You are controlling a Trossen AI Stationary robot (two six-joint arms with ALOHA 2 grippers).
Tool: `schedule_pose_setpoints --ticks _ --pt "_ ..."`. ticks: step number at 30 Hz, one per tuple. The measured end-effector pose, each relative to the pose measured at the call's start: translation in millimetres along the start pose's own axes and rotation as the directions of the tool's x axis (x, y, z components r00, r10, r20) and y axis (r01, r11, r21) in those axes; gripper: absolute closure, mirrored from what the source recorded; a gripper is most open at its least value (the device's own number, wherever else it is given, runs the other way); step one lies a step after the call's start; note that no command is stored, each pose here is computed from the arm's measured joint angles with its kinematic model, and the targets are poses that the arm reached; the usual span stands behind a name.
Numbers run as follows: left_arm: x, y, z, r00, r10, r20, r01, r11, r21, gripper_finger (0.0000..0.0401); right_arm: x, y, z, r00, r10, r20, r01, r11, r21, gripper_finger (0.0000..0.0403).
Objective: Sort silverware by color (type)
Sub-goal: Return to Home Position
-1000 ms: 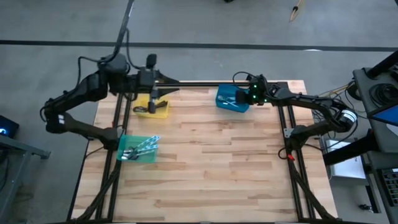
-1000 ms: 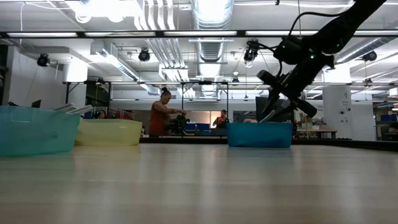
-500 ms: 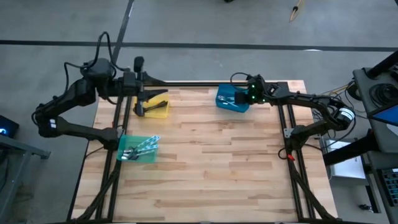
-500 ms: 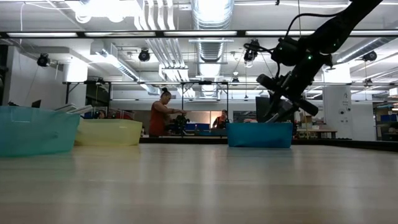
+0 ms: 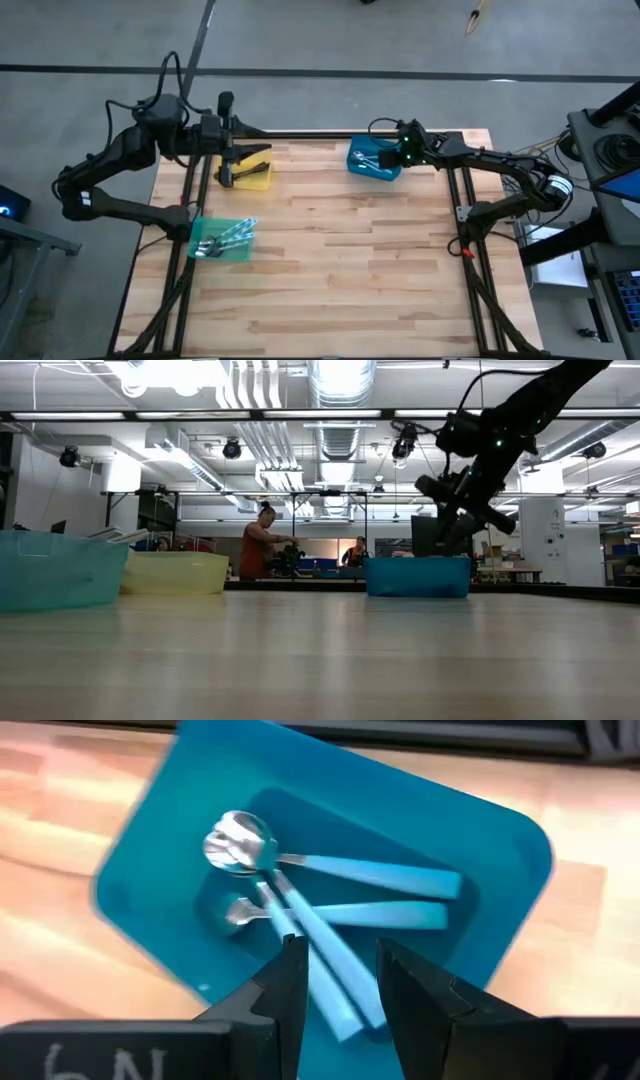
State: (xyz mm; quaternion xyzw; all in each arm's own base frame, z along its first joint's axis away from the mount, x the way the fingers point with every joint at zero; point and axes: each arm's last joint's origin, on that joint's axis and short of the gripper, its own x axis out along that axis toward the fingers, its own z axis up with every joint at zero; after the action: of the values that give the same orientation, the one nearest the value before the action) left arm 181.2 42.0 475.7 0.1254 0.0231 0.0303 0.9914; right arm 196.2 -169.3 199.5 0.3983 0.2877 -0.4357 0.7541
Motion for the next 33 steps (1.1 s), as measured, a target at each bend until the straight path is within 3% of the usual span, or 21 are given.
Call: schedule_pose_setpoints --ticks 5,9,11,15,18,20,25,33 --pt "3.6 -10.7 -15.1 0.997 -0.053 -0.055 0.048 0.995 -0.084 0.032 -21.3 15.3 -5.6 0.996 0.084 0.041 -0.079 0.989 -0.125 0.0293" --pt "3.2 -33.0 -39.5 0.994 -0.083 -0.074 0.072 0.989 -0.131 0.032 -44.1 38.3 -22.8 0.974 0.219 0.057 -0.189 0.927 -0.323 0.0293" --pt "-2.4 -46.3 -52.7 0.996 -0.06 -0.061 0.051 0.989 -0.14 0.032 -57.5 51.3 -34.4 0.945 0.319 0.07 -0.261 0.866 -0.426 0.0293" --pt "-19.8 -73.9 -80.2 0.998 -0.069 -0.012 0.066 0.986 -0.151 0.032 -85.3 67.5 -62.4 0.844 0.531 0.076 -0.38 0.691 -0.615 0.0293" --pt "-36.1 -87.2 -97.4 0.997 -0.07 0.03 0.074 0.985 -0.157 0.032 -100.9 65.2 -82.5 0.747 0.659 0.083 -0.411 0.557 -0.722 0.0293" --pt "-45.8 -91.4 -108.6 0.998 -0.054 0.039 0.06 0.985 -0.161 0.032 -106.9 57.2 -92.7 0.694 0.714 0.093 -0.413 0.5 -0.761 0.0294" --pt "-65.1 -93.2 -135.4 0.998 -0.039 0.051 0.047 0.986 -0.159 0.032 -110.5 27.7 -108.7 0.628 0.767 0.136 -0.393 0.462 -0.795 0.0294" --pt "-76.6 -99.2 -180.7 0.998 -0.007 0.069 0.017 0.99 -0.137 0.032 -105.3 -11.7 -130.5 0.523 0.826 0.21 -0.398 0.454 -0.797 0.0294"
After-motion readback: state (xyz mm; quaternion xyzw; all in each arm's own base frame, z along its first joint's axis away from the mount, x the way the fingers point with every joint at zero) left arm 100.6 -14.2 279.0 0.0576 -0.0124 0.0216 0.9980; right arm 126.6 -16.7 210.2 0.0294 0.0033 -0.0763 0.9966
